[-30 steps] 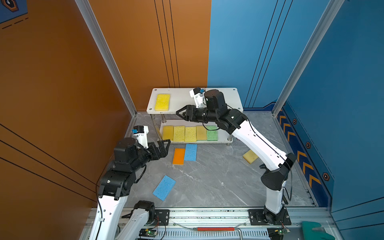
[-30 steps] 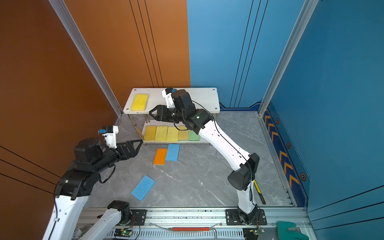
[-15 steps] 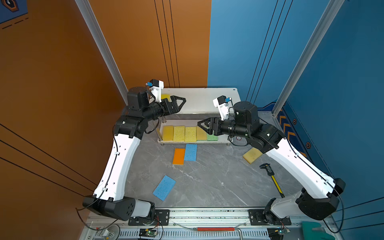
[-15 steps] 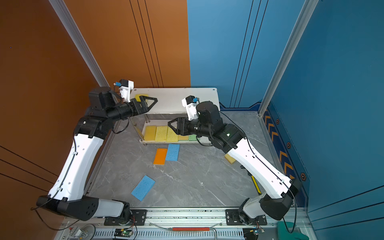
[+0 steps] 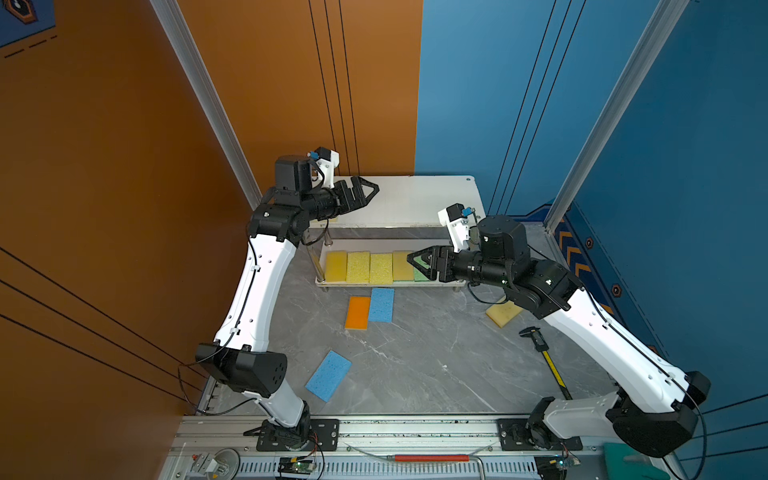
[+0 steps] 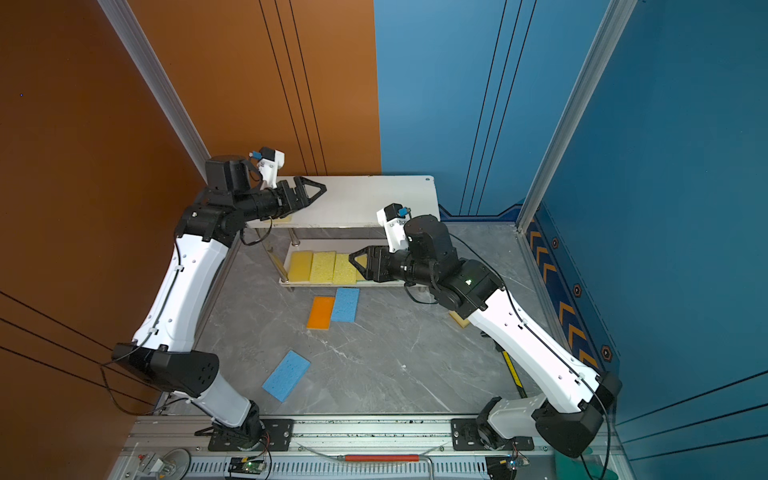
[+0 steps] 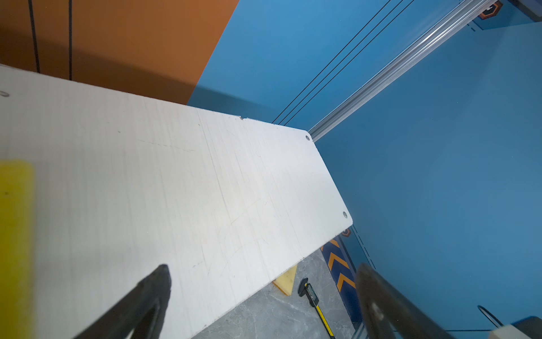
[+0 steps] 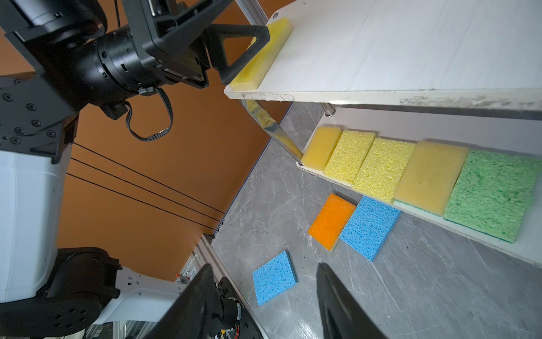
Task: Place and organize the cleaning sponges onto the shelf
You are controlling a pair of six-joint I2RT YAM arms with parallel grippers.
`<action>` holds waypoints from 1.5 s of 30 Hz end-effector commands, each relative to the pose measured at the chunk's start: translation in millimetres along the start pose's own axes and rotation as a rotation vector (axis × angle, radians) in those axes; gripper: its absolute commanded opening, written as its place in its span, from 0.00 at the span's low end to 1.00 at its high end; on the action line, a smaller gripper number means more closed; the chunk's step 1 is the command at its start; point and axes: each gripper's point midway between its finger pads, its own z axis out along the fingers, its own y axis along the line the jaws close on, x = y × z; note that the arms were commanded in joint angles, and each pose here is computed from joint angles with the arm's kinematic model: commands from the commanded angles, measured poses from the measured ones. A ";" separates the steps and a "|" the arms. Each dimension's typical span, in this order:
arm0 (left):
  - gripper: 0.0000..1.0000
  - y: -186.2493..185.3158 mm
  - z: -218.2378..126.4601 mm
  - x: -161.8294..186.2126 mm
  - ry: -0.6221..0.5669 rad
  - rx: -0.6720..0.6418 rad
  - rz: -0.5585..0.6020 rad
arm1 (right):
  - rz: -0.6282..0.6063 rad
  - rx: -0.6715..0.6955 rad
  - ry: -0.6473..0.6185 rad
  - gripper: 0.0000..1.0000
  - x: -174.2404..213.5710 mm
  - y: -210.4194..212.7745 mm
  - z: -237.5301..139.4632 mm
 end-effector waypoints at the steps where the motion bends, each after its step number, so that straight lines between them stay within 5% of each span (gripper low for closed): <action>1: 0.98 12.2 -0.9 1.3 0.022 -0.068 0.019 | -0.004 0.016 -0.032 0.58 -3.8 -4.5 -4.4; 18: 0.98 46.7 9.1 2.9 0.056 -0.216 0.047 | 0.018 0.024 -0.048 0.58 -4.7 -15.1 -9.4; 45: 0.98 50.6 8.5 -15.7 0.017 -0.209 0.043 | 0.040 0.014 -0.031 0.59 -0.7 -15.6 2.3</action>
